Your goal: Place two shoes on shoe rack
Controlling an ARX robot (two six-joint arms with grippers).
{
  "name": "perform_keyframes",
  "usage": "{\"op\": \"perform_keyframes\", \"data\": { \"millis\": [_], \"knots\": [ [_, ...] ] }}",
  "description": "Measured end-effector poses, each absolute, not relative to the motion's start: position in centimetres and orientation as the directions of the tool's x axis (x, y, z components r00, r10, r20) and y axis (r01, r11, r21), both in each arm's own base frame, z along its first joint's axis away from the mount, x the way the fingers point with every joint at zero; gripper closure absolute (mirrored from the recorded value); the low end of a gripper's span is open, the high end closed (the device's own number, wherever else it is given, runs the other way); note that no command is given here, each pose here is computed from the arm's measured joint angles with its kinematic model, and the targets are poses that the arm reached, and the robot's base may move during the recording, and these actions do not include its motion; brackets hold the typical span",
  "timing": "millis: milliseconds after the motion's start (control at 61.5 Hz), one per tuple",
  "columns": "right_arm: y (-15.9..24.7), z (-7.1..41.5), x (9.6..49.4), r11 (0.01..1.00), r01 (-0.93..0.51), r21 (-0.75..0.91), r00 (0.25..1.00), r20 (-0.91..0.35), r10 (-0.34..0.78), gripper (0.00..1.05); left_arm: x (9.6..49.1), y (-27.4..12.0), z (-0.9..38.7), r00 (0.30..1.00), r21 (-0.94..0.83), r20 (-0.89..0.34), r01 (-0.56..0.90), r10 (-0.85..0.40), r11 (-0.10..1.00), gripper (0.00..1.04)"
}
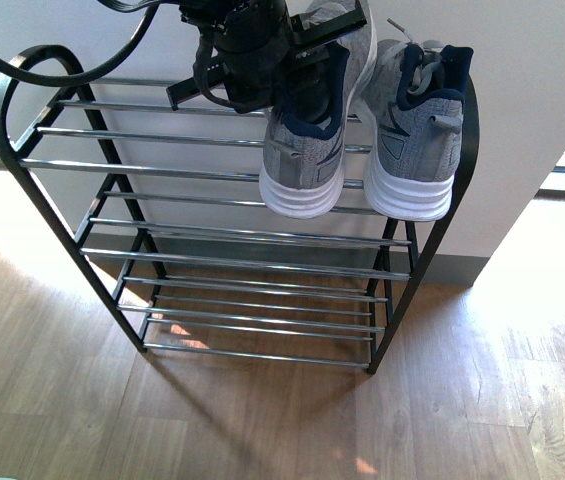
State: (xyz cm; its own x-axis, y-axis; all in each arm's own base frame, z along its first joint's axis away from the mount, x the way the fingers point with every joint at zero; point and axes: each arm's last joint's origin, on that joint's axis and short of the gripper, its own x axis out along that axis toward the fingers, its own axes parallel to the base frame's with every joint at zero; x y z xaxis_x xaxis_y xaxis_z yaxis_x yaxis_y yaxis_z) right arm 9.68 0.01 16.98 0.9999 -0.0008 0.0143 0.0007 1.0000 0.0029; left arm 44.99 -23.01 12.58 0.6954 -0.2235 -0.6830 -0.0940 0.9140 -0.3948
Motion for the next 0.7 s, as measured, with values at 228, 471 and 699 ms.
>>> {"op": "perform_keyframes", "data": {
  "millis": [228,471,699],
  "knots": [
    [0.01,16.98,9.68,1.0,0.0,0.003,1.0,0.014,0.0,0.09,45.59,-23.0,12.47,0.693,-0.393,-0.691,-0.122,-0.205,0.911,0.99],
    [0.01,16.98,9.68,1.0,0.001,0.003,1.0,0.014,-0.001,0.09,45.5,-23.05,12.5,0.675,-0.362,-0.723,-0.191,-0.145,0.913,0.99],
    [0.01,16.98,9.68,1.0,0.001,0.003,1.0,0.014,-0.001,0.09,45.49,-23.2,12.51,0.664,-0.347,-0.733,-0.18,-0.147,0.92,0.99]
  ]
}}
